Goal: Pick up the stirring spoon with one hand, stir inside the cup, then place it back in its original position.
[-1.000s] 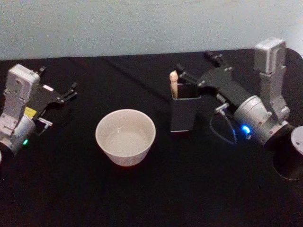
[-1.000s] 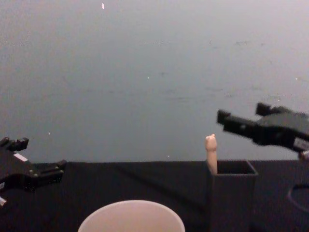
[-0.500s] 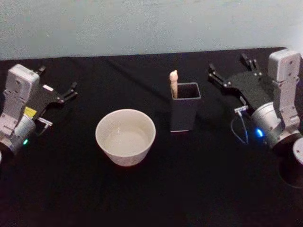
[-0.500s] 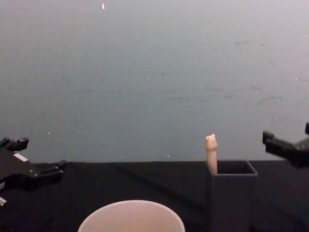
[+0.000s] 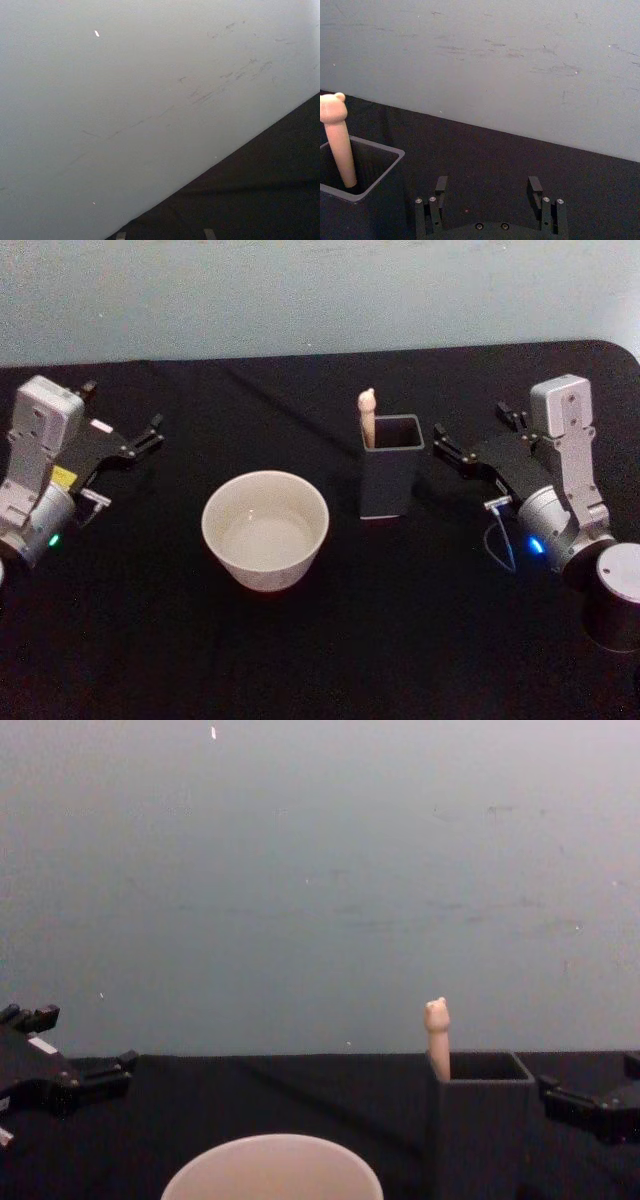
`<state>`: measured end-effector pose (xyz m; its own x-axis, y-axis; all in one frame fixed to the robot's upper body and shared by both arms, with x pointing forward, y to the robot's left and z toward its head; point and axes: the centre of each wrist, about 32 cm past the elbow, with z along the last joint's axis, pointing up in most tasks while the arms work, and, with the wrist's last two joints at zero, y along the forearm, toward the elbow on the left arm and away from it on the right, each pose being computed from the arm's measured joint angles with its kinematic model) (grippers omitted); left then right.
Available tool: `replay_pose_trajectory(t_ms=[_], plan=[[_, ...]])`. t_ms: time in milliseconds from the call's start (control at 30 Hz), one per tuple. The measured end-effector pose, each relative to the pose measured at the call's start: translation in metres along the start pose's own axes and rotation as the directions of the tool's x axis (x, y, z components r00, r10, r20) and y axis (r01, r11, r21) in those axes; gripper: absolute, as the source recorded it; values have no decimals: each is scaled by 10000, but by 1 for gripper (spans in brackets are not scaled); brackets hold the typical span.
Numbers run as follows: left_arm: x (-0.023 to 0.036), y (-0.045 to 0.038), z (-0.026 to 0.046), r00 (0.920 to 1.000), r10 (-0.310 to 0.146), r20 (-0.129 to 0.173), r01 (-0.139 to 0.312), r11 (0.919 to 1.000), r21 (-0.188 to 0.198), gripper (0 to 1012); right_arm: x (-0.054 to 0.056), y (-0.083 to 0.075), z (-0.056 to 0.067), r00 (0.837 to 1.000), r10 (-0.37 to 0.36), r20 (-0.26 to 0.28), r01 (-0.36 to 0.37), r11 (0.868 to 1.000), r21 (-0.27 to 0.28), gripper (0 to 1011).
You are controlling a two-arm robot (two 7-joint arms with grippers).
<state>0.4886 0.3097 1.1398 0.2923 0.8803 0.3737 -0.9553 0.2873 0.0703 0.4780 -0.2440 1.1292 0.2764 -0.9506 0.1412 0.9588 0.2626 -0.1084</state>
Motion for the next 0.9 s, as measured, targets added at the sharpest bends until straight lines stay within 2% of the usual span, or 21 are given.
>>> replay_pose_trajectory(t_ms=[900], plan=[[0,0,0,10000,0,0,0,10000,0,1001,2,-1,16,10000,44,0,-44,9999,97,1002]])
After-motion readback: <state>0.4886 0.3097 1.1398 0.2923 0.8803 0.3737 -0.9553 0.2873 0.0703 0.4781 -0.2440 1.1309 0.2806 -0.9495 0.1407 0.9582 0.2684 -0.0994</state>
